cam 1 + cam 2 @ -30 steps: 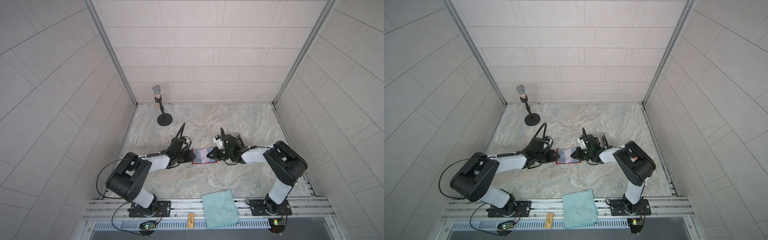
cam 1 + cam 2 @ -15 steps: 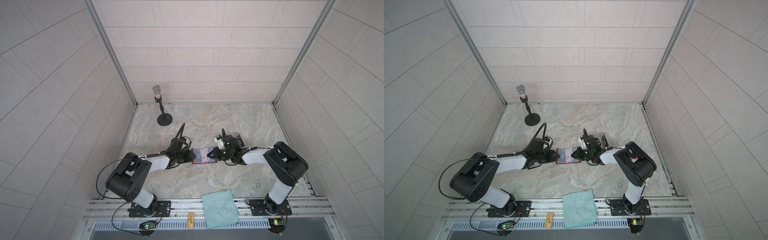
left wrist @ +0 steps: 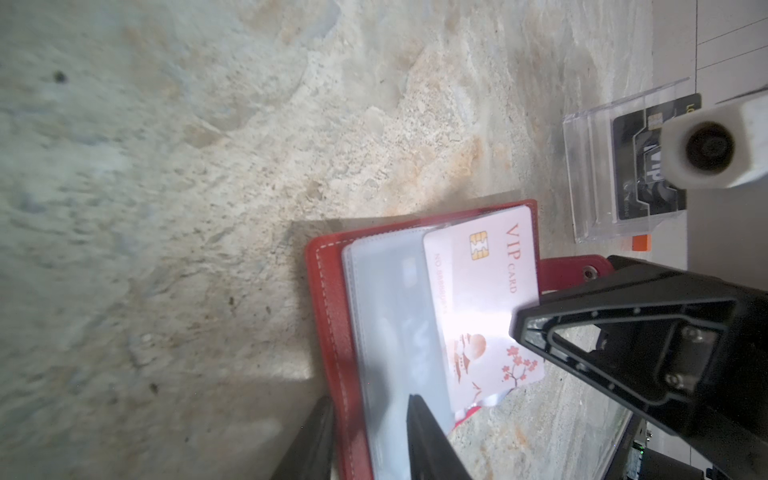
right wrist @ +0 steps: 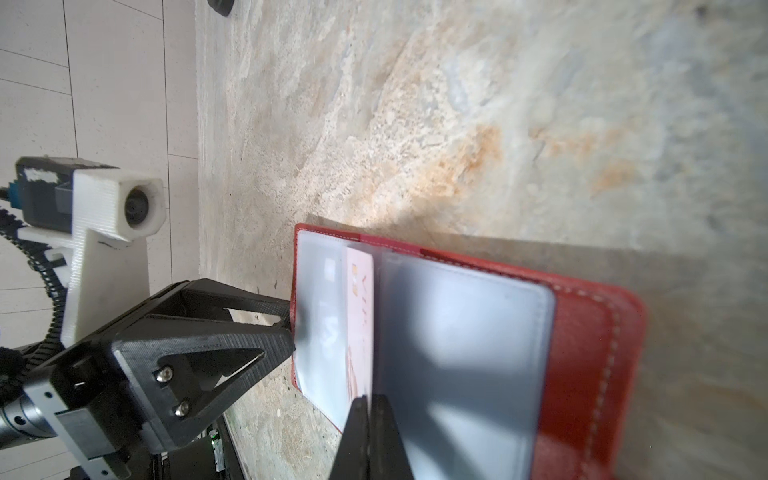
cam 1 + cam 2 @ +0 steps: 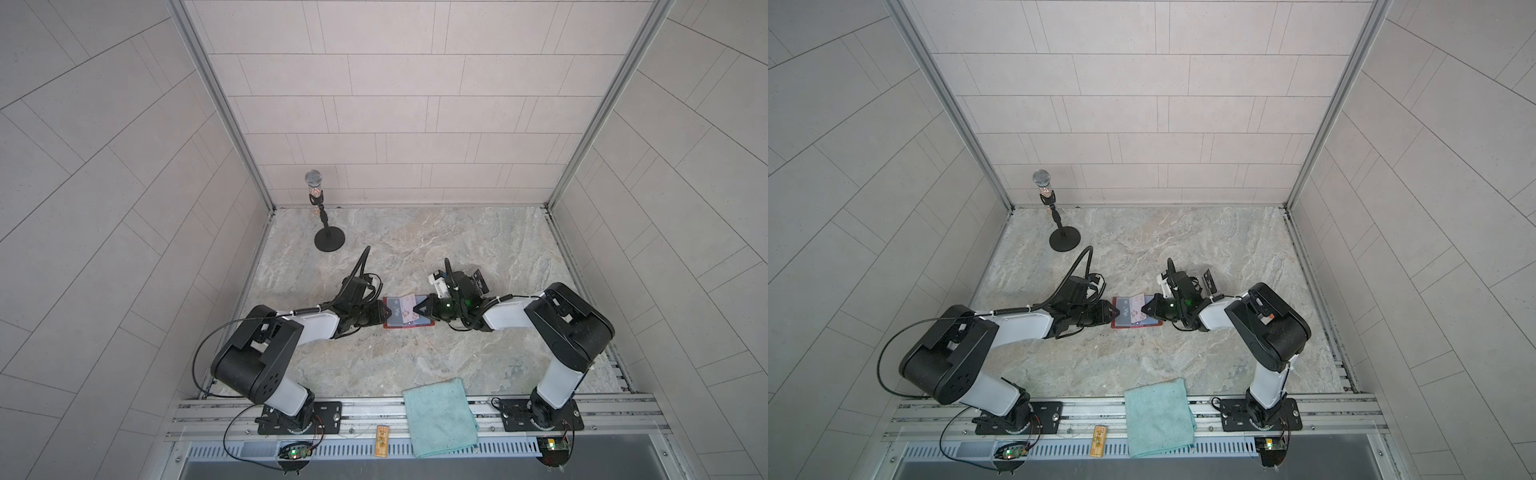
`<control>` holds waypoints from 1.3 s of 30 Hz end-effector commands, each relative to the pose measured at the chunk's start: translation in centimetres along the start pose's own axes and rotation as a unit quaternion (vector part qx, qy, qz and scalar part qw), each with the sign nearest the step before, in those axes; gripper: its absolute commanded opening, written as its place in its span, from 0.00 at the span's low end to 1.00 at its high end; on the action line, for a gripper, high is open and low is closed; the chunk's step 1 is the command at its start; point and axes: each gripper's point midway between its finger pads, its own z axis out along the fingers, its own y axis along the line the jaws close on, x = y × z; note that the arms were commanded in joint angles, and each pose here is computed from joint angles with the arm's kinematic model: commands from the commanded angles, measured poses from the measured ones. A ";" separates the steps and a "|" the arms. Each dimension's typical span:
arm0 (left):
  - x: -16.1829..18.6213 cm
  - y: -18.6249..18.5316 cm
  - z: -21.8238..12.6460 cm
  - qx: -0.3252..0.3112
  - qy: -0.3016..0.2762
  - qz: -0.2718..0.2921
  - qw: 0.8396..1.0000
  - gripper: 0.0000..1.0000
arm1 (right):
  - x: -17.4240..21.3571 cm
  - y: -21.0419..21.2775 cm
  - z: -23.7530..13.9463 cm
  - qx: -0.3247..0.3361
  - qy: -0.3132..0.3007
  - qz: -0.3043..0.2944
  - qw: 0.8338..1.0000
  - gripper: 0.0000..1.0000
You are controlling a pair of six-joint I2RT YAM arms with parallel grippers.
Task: Put the credit cards into the card holder
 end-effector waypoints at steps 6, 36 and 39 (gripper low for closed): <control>4.2 3.1 0.2 -0.050 0.063 -0.036 0.996 0.36 | 2.2 -2.5 0.8 0.041 0.023 0.021 0.999 0.00; 4.2 2.9 0.4 -0.042 0.067 -0.037 0.996 0.41 | 3.0 -1.6 1.0 0.060 0.037 -0.005 0.997 0.38; 4.3 2.8 0.5 -0.038 0.069 -0.037 0.996 0.40 | 3.0 -1.4 0.9 0.073 0.041 -0.018 0.996 0.45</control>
